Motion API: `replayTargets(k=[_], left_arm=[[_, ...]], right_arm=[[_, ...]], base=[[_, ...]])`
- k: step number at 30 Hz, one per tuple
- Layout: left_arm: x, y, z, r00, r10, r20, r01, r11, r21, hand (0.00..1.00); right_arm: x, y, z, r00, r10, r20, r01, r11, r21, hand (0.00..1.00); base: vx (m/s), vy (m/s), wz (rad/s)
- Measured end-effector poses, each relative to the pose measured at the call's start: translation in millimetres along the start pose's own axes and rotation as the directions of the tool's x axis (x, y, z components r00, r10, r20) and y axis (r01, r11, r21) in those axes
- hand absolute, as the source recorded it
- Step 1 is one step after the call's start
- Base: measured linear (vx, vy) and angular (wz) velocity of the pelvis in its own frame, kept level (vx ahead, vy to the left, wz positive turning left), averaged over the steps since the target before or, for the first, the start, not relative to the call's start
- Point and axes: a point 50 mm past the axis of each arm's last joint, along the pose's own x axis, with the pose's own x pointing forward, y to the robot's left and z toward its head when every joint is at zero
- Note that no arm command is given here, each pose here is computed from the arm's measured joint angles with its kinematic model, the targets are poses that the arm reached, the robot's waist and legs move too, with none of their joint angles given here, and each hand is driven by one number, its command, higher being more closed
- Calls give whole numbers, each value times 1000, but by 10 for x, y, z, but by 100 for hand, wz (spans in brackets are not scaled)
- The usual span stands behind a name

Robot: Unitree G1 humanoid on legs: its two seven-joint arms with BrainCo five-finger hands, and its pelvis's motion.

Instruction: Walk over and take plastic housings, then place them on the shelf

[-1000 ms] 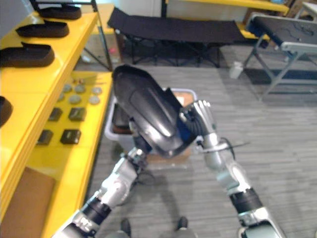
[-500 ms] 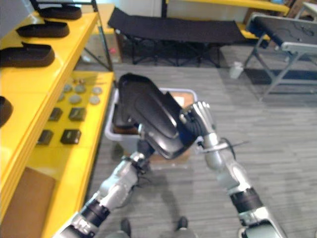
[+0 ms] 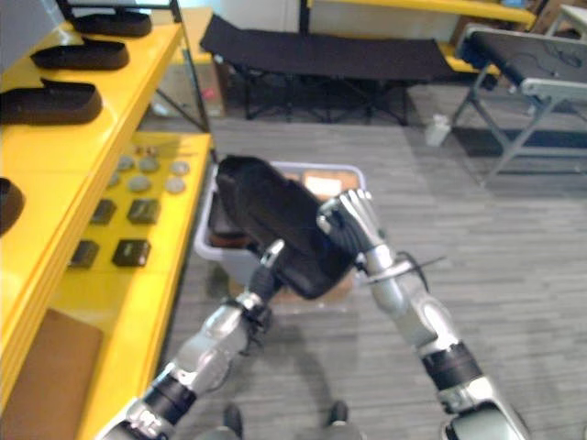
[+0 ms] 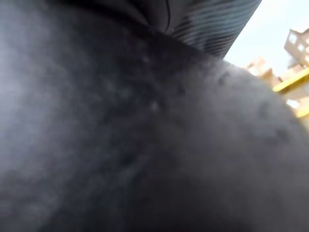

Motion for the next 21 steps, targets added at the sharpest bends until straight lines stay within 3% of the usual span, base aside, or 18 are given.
replayTargets(k=[2,3,13,21], left_arm=[[0,8,1,1000,16,1,-16,999,28,100],[0,13,1,1000,28,2,-28,999,32,100],[-14,59,66,986,146,85,-153,985,80,100],[-85,256,434,844,403,353,-464,880,105,100]], right_arm=[[0,-3,10,1000,-7,10,7,1000,4,100],[0,-6,15,1000,-15,14,15,1000,6,0],[21,11,152,996,-43,72,33,991,127,0],[16,-121,201,994,-108,-31,111,893,437,0]], base=[[0,0,0],[0,0,0],[0,0,1],[0,0,0]])
